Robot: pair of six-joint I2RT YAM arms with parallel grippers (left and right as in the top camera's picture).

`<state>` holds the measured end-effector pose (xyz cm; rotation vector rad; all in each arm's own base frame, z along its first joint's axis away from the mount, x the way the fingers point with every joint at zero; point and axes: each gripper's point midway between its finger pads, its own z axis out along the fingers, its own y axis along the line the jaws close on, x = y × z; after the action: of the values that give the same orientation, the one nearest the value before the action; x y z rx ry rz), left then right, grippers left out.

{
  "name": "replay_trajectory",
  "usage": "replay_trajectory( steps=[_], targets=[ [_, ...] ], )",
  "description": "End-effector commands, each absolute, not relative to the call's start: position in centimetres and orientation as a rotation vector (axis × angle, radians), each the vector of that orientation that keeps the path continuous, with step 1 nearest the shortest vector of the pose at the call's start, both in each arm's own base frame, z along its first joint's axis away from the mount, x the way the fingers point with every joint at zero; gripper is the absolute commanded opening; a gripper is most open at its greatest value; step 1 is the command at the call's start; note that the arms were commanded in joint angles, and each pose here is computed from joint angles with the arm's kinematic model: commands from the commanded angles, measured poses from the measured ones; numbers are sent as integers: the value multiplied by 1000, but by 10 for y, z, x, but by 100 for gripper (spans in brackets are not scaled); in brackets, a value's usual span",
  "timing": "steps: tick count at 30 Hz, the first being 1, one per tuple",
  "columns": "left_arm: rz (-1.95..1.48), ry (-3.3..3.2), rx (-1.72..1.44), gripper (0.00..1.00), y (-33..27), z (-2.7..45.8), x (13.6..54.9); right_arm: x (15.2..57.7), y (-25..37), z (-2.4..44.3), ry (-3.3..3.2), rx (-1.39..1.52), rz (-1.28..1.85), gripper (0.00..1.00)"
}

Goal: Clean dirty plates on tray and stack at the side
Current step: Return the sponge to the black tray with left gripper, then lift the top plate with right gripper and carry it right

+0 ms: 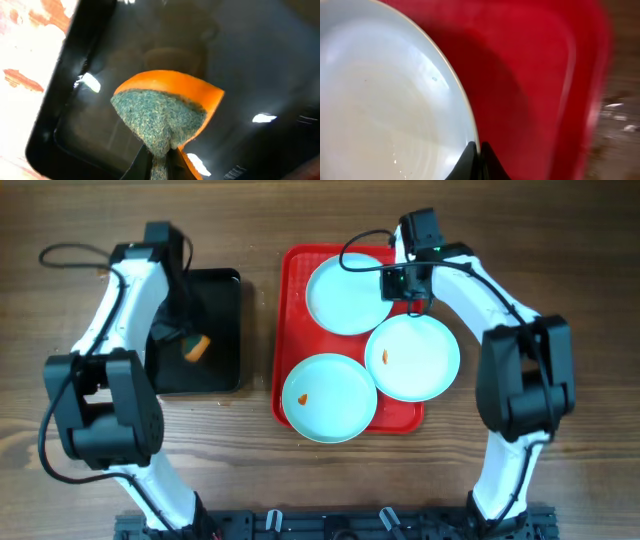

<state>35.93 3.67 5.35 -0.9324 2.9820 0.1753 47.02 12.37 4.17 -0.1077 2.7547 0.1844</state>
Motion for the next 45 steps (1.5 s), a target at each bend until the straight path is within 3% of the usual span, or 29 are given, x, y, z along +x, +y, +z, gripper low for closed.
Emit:
replay_trajectory(
  steps=[1,8,16,21,23,24,45],
  targets=[
    [210,3001,-984,4,54,41,342,479,114,101,2595,-168,-71,4],
    [199,2977,-977,13,54,40,348,467,120,172,2365,-264,-509,4],
    [183,2940,-970,20,55,40,358,445,156,201,2190,-431,-799,4],
    [184,2942,-970,60,55,40,357,432,176,212,2109,-542,-914,4],
    [184,2942,-970,95,55,40,357,427,182,217,2080,-545,-941,4],
    [184,2941,-970,100,55,40,357,426,184,218,2072,-546,-949,4],
    [184,2941,-970,100,55,40,358,414,189,250,1922,-499,-1139,4]
  ],
)
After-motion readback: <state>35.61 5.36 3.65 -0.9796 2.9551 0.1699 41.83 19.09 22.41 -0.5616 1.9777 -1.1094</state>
